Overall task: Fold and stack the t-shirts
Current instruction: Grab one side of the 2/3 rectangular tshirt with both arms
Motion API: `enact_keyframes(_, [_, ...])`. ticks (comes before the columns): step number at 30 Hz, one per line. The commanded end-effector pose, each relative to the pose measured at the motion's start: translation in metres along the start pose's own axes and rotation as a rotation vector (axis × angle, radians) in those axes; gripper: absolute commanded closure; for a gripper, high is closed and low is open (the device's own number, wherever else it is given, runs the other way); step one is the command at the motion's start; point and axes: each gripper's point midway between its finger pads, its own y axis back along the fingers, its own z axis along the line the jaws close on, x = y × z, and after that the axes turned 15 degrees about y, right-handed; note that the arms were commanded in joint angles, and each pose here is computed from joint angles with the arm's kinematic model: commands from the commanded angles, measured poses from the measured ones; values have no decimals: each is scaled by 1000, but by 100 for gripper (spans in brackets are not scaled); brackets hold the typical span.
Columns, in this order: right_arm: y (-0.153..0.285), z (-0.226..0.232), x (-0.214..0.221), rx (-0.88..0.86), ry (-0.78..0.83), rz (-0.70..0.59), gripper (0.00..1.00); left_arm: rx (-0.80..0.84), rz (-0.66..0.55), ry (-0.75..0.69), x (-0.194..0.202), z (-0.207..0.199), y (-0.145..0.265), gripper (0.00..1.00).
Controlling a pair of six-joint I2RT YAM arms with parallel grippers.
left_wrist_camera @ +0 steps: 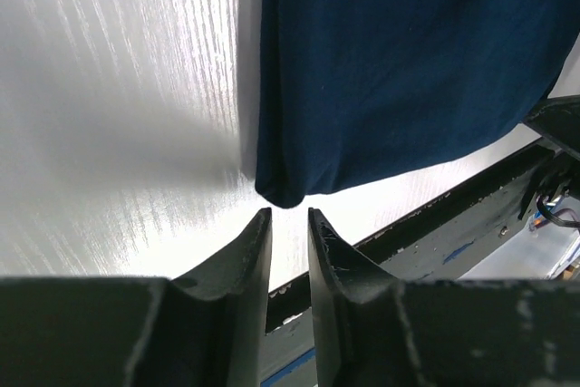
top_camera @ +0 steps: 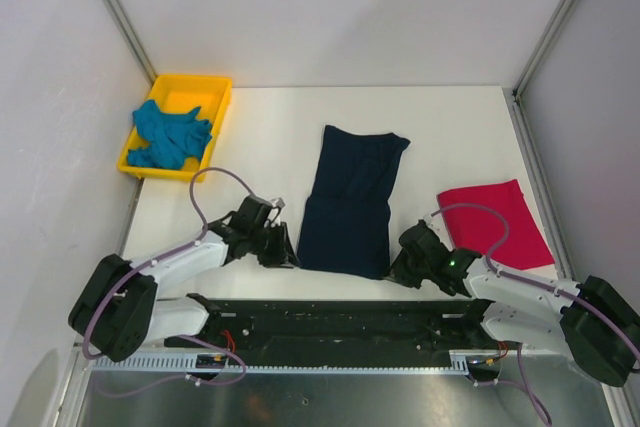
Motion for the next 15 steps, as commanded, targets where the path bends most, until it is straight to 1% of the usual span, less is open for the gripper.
enact_keyframes(1, [-1, -14, 2, 70, 25, 3, 100, 41, 5, 5, 5, -2, 3, 73])
enact_keyframes(7, [0, -15, 2, 75, 27, 2, 100, 49, -5, 3, 4, -3, 5, 64])
enact_keyframes(15, [2, -16, 1, 81, 25, -1, 100, 27, -9, 18, -5, -5, -6, 63])
